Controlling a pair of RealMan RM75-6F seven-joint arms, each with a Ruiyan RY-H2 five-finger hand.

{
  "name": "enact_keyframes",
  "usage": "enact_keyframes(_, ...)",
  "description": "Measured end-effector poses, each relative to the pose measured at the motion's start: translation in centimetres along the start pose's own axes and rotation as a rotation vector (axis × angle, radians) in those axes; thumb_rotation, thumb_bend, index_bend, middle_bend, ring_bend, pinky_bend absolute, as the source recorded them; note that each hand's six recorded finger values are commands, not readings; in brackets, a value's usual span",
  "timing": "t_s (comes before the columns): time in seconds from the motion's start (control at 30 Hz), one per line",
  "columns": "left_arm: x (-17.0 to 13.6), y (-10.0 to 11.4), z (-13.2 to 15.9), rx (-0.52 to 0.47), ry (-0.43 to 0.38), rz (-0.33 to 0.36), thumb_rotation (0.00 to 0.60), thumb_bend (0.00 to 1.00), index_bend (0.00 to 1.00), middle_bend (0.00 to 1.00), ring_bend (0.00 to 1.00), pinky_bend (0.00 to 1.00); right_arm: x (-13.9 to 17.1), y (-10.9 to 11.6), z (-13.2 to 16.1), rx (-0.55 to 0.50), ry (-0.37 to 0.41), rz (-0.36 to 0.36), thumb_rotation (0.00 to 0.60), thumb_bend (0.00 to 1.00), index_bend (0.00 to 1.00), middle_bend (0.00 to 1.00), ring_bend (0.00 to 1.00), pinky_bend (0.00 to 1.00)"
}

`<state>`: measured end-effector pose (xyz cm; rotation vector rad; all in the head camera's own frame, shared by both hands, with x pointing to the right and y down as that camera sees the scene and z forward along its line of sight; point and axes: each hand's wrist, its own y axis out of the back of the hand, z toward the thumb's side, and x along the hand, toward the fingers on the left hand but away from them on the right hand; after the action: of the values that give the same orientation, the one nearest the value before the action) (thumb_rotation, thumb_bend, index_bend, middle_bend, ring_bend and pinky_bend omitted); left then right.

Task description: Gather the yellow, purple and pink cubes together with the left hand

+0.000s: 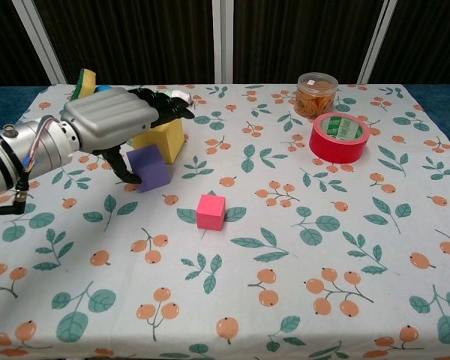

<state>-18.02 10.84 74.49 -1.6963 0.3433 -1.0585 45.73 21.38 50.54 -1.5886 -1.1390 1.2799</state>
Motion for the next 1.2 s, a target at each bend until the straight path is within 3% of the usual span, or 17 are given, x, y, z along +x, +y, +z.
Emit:
enact_keyframes(0.73, 0.9, -0.3, -1.5, 0.043, 0.037, 0.052, 0.6, 0.0, 0.08, 0.0, 0.01, 0.11, 0.0, 0.0, 0.2, 0.004, -0.002, -0.002, 0.6, 0.22, 0.0, 0.02, 0.0, 0.04)
enact_keyframes(1.2, 2.0, -0.4, -1.6, -0.006, 0.066, 0.049, 0.6, 0.0, 0.08, 0.0, 0.01, 0.11, 0.0, 0.0, 0.0, 0.005, -0.008, 0.0, 0.6, 0.22, 0.0, 0.02, 0.0, 0.04)
